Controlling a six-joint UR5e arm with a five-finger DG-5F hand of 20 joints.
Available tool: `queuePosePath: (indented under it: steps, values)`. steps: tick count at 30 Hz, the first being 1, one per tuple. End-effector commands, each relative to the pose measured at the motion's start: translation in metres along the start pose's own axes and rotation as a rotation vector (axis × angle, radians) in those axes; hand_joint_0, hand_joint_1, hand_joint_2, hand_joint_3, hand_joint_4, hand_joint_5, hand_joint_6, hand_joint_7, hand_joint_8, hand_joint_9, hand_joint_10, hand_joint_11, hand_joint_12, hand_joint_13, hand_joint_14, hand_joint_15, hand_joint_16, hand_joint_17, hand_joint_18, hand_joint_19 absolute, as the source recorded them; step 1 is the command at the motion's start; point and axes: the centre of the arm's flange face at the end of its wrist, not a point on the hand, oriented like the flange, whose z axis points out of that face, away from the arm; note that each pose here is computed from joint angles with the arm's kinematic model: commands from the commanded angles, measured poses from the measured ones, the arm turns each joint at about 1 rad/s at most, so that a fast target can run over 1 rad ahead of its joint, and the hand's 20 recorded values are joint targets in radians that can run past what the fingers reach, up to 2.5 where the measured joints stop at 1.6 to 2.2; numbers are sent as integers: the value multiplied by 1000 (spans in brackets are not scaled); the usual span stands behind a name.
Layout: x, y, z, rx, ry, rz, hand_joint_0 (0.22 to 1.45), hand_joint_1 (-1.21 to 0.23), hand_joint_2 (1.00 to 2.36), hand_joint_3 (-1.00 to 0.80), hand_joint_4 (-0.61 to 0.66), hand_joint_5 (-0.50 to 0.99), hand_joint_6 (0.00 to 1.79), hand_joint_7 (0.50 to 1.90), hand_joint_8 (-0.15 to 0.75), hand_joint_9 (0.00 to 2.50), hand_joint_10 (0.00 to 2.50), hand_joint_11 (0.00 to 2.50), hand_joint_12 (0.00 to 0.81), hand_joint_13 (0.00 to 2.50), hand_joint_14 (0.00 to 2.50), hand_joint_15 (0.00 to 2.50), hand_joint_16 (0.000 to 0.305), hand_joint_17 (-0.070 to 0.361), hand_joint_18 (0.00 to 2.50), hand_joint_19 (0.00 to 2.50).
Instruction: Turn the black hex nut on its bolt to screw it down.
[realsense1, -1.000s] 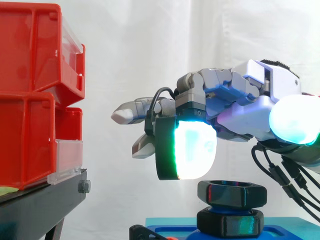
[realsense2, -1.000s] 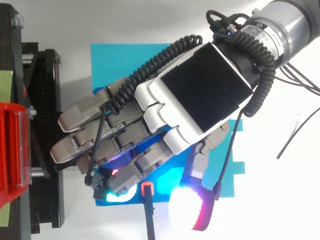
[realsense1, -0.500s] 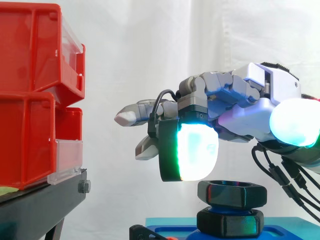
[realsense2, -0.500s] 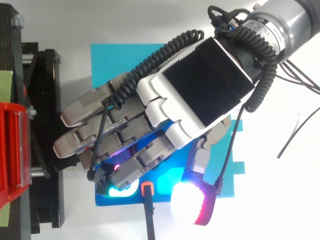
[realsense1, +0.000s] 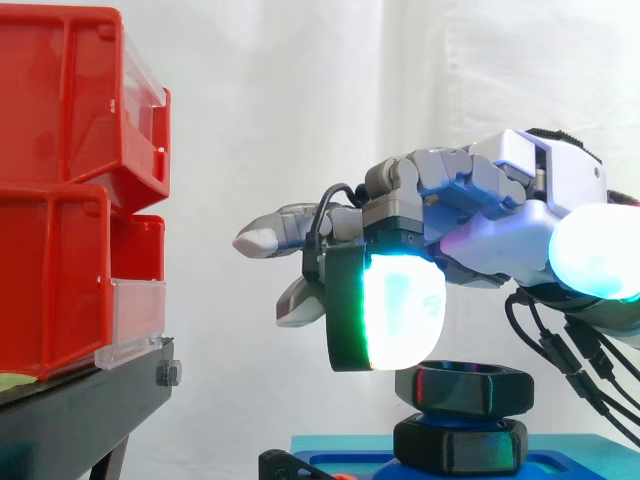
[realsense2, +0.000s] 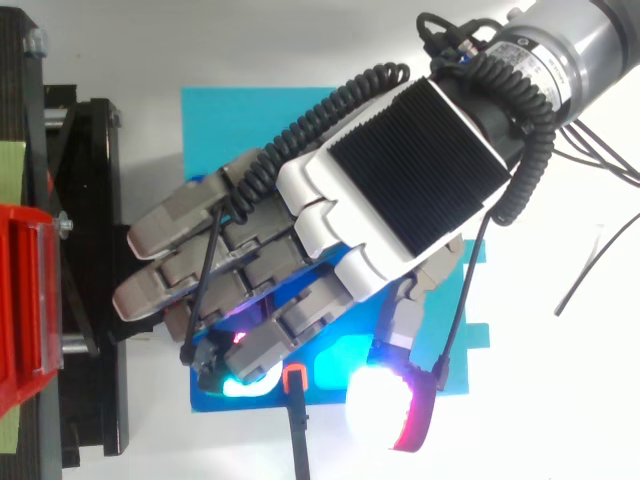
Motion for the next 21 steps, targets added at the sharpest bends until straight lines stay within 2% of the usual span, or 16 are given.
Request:
queuePosePath:
  steps: [1, 2, 6, 9, 11, 12, 14, 18, 21]
  values:
    - [0, 3, 6, -11, -16, -13, 438, -315, 1000, -500, 122, -138, 546, 1185, 213, 627, 10, 279, 125, 347, 5, 129, 14, 31, 0, 347]
    - [-1, 4, 9, -17, -25, -21, 438, -315, 1000, -500, 125, -138, 545, 1179, 212, 627, 9, 284, 125, 347, 5, 129, 14, 30, 0, 340]
    - [0, 7, 14, -23, -32, -27, 438, -316, 1000, -500, 119, -139, 544, 1182, 212, 627, 9, 280, 125, 346, 5, 120, 14, 30, 0, 341]
    - [2, 7, 15, -8, -37, -24, 438, -316, 1000, -500, 120, -139, 543, 1177, 212, 625, 9, 284, 125, 346, 4, 128, 14, 31, 0, 348]
    - [20, 2, 14, -2, -27, -4, 438, -316, 1000, -500, 125, -139, 543, 1183, 212, 624, 9, 276, 126, 347, 4, 129, 14, 31, 0, 344]
    - [18, 1, 15, -4, -32, -8, 438, -316, 1000, -500, 125, -139, 543, 1182, 212, 624, 9, 283, 125, 348, 5, 132, 14, 31, 0, 348]
    - [31, -4, 15, 0, -26, 4, 439, -317, 1000, -500, 125, -139, 543, 1183, 212, 624, 8, 272, 126, 350, 5, 130, 14, 31, 0, 348]
    - [29, -4, 17, -5, -28, 6, 438, -317, 1000, -500, 127, -141, 543, 1184, 212, 624, 10, 278, 126, 351, 5, 126, 14, 31, 0, 340]
    - [19, -5, 22, -16, -27, 12, 439, -317, 1000, -500, 126, -145, 545, 1174, 213, 623, 10, 278, 126, 352, 5, 126, 14, 31, 0, 337]
